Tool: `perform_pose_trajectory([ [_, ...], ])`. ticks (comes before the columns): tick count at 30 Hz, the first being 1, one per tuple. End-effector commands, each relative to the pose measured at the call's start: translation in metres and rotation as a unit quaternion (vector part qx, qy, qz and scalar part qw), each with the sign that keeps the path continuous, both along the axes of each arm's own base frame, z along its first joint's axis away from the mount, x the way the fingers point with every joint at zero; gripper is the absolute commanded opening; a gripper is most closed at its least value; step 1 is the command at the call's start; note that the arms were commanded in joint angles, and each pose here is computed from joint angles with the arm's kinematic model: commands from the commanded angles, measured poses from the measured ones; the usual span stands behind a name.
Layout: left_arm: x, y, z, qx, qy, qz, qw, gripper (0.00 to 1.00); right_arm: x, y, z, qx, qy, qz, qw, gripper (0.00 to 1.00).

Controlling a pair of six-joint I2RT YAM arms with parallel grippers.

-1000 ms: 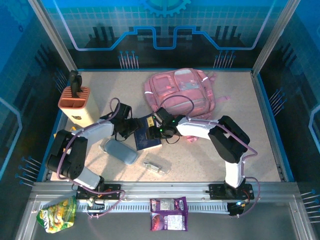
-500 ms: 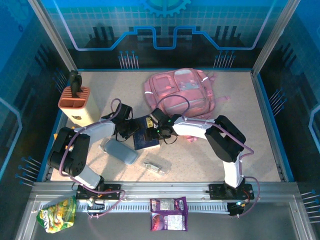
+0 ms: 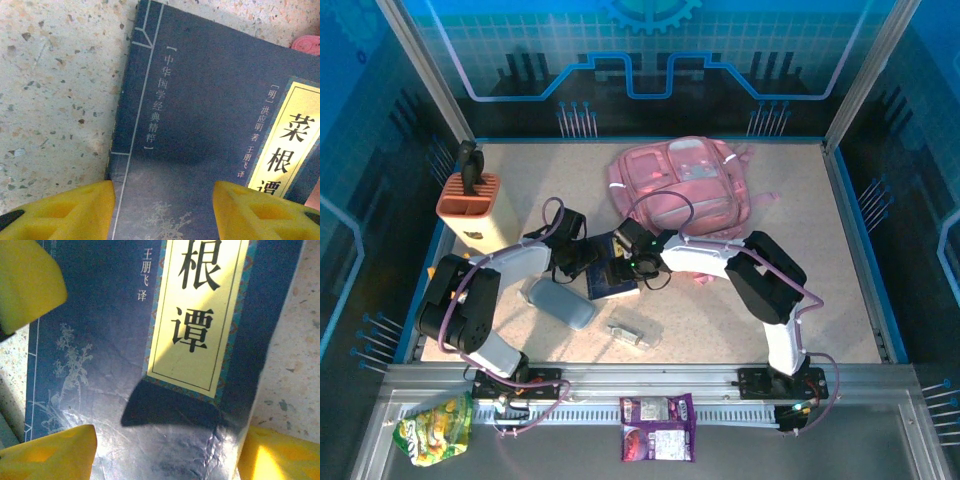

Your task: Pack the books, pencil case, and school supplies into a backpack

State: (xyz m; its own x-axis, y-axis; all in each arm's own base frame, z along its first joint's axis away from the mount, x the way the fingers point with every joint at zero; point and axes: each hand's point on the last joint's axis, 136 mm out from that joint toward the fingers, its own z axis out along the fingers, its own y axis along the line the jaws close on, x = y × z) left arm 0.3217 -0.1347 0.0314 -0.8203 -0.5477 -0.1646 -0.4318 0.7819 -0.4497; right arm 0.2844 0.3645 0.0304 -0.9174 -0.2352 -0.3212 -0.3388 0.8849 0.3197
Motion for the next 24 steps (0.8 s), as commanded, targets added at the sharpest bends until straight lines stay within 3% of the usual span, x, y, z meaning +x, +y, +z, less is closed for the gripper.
perform_pose_trajectory([
  [1,-0.010,-0.001,-0.011,0.004,0.013,-0.004,1.000,0.56,0.004,0.027,0.046,0.069,-0.021,0.022,0.997,0.72],
  [9,-0.009,-0.002,-0.011,0.002,0.012,-0.005,1.000,0.56,0.008,0.023,0.074,0.100,-0.030,0.017,0.994,0.68],
  [24,-0.009,-0.001,-0.009,0.002,0.009,-0.003,1.000,0.55,0.007,0.016,0.075,0.125,-0.005,0.004,0.992,0.45],
])
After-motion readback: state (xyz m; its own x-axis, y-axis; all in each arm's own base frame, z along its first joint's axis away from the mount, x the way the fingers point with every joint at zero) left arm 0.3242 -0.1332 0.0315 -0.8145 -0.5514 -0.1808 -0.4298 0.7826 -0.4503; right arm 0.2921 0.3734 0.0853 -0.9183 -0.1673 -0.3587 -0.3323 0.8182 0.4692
